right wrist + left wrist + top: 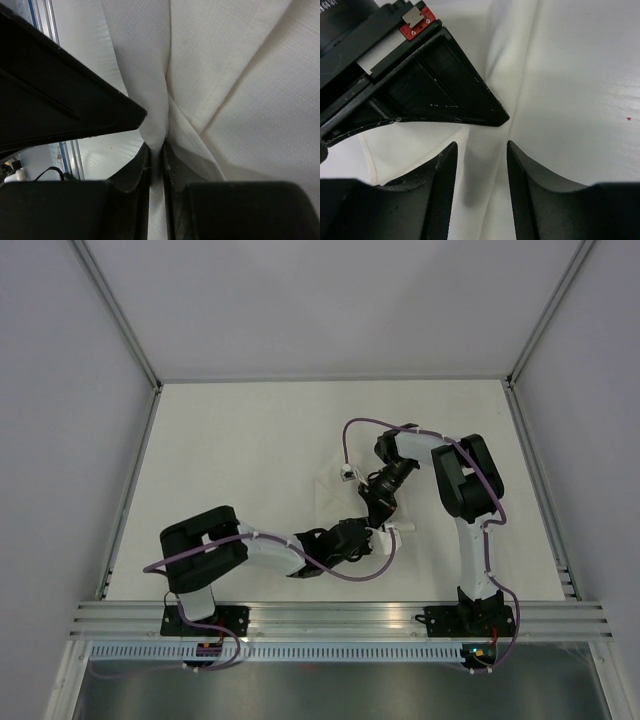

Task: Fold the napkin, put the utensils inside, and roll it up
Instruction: Roll the napkin with the utensil

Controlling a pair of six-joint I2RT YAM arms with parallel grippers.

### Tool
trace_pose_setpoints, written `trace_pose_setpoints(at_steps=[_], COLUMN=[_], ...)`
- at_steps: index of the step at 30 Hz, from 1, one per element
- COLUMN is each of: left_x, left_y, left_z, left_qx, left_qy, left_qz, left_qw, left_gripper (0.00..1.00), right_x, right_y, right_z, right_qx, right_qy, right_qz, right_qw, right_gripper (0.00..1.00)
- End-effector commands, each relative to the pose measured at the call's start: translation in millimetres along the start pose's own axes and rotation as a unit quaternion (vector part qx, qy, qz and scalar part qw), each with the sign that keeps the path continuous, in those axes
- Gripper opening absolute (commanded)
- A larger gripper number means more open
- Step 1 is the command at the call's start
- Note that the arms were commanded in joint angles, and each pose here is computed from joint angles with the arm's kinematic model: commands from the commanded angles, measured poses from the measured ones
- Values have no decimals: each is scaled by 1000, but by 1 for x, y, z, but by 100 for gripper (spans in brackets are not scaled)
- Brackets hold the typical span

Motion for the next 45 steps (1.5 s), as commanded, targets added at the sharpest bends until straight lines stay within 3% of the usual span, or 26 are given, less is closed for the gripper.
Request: trace_pose_setpoints(at_steps=[1,12,15,16,18,23,26,28,34,45], left_x=[-9,-19,-22,-23,-24,-29,-29,-31,-36,-40], left_y=[3,-12,-18,-22,-25,-30,-33,-37,-47,-65], left_z=[10,21,24,25,28,39,40,38,32,26], left_qx=[9,92,122,135,156,204,224,240,270,305], left_qy=[-20,-141,-175,-196,-213,-270,-315,-348,-403,-433], left_qz=[-7,21,33,33,40,34,51,51,63,76], left_qw=[1000,986,976,971,964,941,921,905,872,845], left_gripper=[50,49,39,31,23,15,7,2,2,2], right_x=[-13,-14,-14,-14,-14,-13,-12,-10,10,86], right_y=[-16,-16,-16,-16,-15,-15,-14,-14,-3,12], right_z=[-35,-38,-38,-38,-38,-37,-36,-36,-30,-17], right_qx=[31,25,22,22,22,19,17,13,-2,-32], right_qy=[-45,-38,-36,-35,-35,-33,-28,-29,-48,-111], right_qz=[54,56,56,56,55,51,43,35,-21,-193], right_qw=[997,997,998,998,998,998,999,999,999,974], right_gripper=[17,17,17,17,17,17,22,31,51,57])
Point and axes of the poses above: each gripper's point midway between its finger pads, its own x axis back along the fingers, its own z axis along the line the jaws close on, y = z × x, the point moved 10 cm from there along x, back along the fingers, and after that the axes turned 3 degrees about -x, right-handed, at the moved point
